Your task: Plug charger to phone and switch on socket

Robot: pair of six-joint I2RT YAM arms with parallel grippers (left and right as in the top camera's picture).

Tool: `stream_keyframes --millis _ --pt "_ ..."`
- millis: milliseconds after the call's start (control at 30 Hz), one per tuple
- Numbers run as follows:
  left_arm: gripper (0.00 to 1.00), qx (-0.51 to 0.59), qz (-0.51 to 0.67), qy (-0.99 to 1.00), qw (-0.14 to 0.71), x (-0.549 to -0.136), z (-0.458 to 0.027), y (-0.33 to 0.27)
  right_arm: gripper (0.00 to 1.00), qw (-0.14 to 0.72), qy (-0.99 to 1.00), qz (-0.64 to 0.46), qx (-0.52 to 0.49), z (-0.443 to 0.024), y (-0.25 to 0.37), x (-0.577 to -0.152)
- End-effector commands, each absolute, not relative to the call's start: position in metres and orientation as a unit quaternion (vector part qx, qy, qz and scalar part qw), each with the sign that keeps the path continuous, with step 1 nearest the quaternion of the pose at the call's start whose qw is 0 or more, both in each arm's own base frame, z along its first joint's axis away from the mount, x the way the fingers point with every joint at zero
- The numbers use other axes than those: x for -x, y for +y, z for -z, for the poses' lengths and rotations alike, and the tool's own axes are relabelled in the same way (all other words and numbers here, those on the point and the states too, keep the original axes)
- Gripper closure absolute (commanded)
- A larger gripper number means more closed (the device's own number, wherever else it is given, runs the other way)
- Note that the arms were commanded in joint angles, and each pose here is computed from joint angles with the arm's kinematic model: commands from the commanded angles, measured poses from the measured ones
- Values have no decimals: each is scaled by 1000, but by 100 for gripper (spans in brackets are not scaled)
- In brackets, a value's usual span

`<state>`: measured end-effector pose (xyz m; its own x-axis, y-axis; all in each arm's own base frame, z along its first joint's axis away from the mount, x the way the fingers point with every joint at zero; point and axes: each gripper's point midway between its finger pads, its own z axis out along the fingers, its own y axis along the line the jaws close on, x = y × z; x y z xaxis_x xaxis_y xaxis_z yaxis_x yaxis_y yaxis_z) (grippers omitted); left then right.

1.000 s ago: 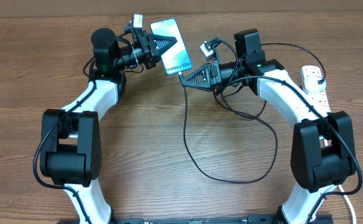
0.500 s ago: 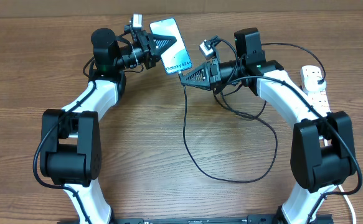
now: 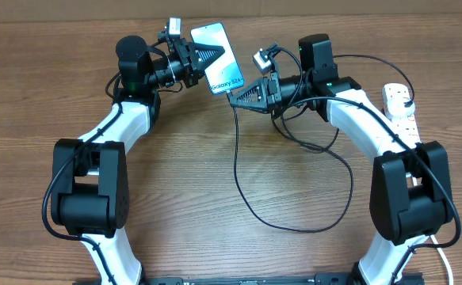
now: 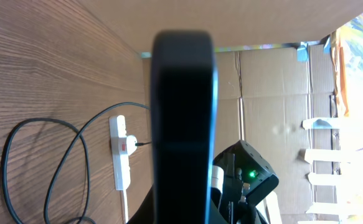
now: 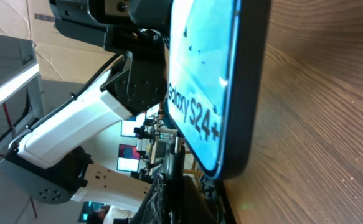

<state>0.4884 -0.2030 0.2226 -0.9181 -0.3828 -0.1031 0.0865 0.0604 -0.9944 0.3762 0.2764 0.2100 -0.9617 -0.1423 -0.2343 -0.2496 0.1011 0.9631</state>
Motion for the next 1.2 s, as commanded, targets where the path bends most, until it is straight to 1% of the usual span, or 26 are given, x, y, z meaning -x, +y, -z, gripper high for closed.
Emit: stream_keyframes --millis 0,200,367,767,1167 --pt "96 47 690 709 136 -466 -228 -222 96 69 748 -648 124 -217 273 -388" --pt "96 52 692 707 134 -467 -230 -220 96 69 748 -648 123 -217 272 -388" --pt "96 52 701 694 152 -472 -243 -211 96 63 743 -654 128 -219 272 -386" --pt "96 95 697 688 177 -489 -244 -182 96 48 726 -670 146 -226 272 -376" --pt "95 109 696 685 184 -494 -245 -181 96 52 720 -673 160 -228 273 -374"
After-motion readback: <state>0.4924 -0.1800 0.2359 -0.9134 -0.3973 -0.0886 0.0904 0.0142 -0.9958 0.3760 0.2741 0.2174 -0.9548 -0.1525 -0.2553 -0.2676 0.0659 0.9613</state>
